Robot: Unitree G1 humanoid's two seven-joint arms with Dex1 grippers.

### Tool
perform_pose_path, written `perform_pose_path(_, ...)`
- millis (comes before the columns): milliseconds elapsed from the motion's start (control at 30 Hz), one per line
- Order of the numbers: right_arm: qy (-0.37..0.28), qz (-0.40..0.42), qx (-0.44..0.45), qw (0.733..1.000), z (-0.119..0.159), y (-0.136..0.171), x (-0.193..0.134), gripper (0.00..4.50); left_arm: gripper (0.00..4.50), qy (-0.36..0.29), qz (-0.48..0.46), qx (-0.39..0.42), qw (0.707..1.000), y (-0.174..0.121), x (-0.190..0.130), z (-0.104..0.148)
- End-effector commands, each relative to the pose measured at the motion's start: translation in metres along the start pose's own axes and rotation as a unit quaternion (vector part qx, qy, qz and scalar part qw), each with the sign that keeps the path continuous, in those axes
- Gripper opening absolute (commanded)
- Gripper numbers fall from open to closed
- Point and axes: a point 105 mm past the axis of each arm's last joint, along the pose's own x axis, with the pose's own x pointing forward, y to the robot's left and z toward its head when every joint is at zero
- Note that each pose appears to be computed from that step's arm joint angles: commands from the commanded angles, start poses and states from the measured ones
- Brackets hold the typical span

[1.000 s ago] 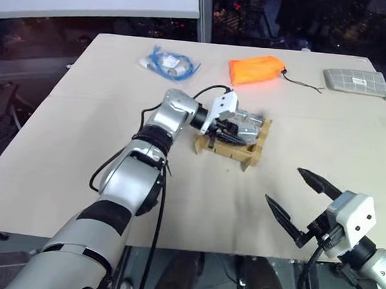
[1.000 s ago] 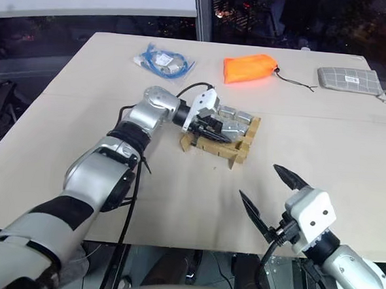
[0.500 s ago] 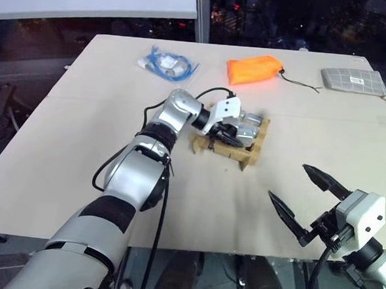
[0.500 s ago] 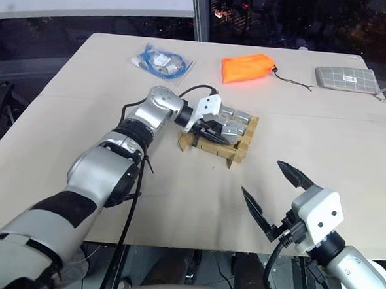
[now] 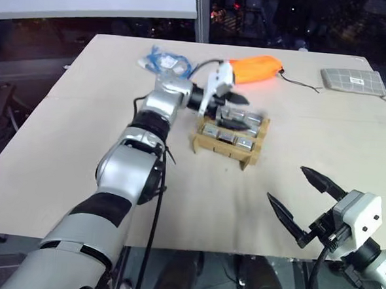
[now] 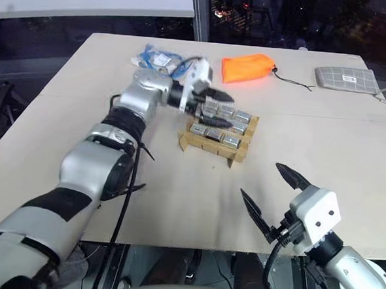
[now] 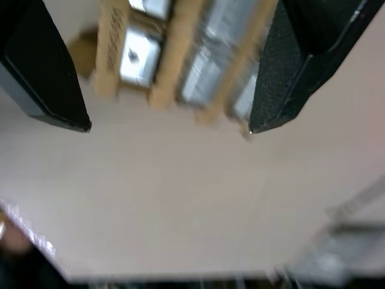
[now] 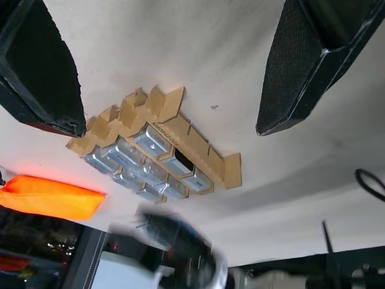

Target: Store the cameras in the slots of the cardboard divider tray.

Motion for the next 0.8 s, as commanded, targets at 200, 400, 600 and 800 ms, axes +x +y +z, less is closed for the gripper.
perform_pose_path(200,0.037,-0.057,-0.011,0.998,-0.016,-0.045,0.004,4.50,4.44,-0.107,0.264,-0.075,0.956,-0.019,-0.110,-0.019)
perform_pose_path(400,0.068,-0.041,-0.013,0.997,-0.029,-0.065,-0.011,4.50,4.44,-0.044,0.333,-0.113,0.935,-0.091,-0.143,-0.072)
perform_pose_path(600,0.088,-0.030,-0.013,0.996,-0.035,-0.079,-0.029,4.50,4.44,-0.010,0.346,-0.155,0.925,-0.137,-0.152,-0.092)
perform_pose_path(800,0.099,-0.023,-0.016,0.995,-0.038,-0.092,-0.033,4.50,4.44,0.003,0.375,-0.161,0.913,-0.151,-0.162,-0.098)
